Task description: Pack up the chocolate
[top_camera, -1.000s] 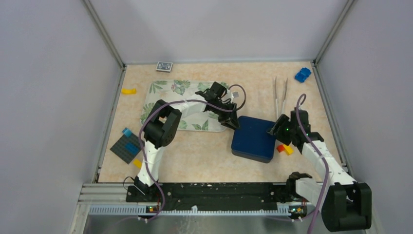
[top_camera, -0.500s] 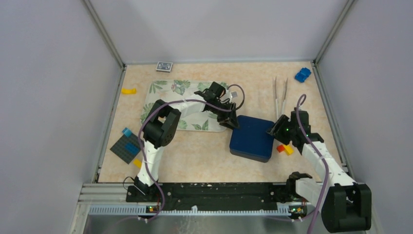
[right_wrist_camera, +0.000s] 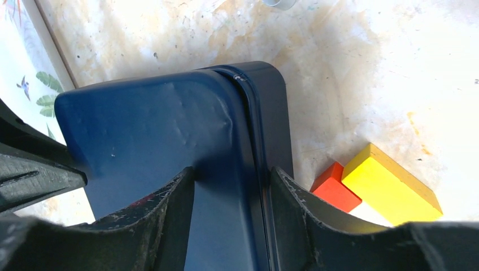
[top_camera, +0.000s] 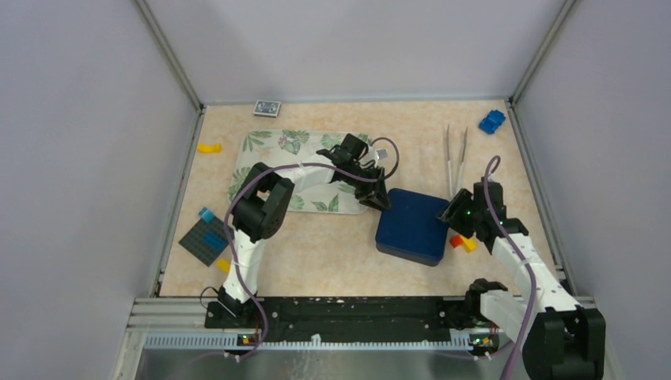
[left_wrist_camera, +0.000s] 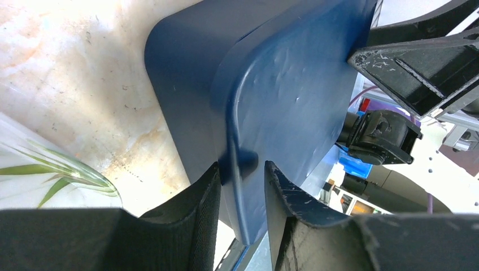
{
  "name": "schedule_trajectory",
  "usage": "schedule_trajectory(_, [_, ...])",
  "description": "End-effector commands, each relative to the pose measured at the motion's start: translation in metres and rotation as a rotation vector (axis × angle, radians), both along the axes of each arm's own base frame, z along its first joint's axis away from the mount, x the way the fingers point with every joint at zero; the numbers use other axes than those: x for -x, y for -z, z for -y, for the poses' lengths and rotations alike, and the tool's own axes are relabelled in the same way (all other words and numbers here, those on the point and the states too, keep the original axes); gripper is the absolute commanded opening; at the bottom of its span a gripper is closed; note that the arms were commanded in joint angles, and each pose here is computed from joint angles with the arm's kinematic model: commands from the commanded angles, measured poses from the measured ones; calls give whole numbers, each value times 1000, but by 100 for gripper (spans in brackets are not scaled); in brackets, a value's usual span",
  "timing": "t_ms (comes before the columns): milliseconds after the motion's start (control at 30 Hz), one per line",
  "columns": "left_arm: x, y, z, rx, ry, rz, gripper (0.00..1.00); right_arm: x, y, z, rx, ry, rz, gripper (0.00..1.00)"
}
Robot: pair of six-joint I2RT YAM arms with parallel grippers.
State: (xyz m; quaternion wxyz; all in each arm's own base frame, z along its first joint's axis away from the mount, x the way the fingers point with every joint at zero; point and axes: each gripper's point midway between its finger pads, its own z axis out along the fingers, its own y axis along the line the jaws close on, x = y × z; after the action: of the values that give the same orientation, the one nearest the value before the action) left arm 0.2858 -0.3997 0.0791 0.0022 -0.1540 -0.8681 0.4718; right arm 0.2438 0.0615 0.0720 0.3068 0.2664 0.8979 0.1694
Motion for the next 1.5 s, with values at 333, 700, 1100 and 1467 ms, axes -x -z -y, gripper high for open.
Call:
schedule_trajectory(333, [4,-66,21,158,38,93,44,0,-13,-5,-18,-11,40,57])
schedule_trajectory(700, [1,-57,15,85,16,129,74,0,-19,3,18,17,58,54])
schedule_trajectory(1100, [10,-32,3,-2,18,99,95,-1,-19,4,33,5,49,61])
schedule_trajectory(1467, [24,-31,9,57,35,40,53,2,-15,6,44,10,33,61])
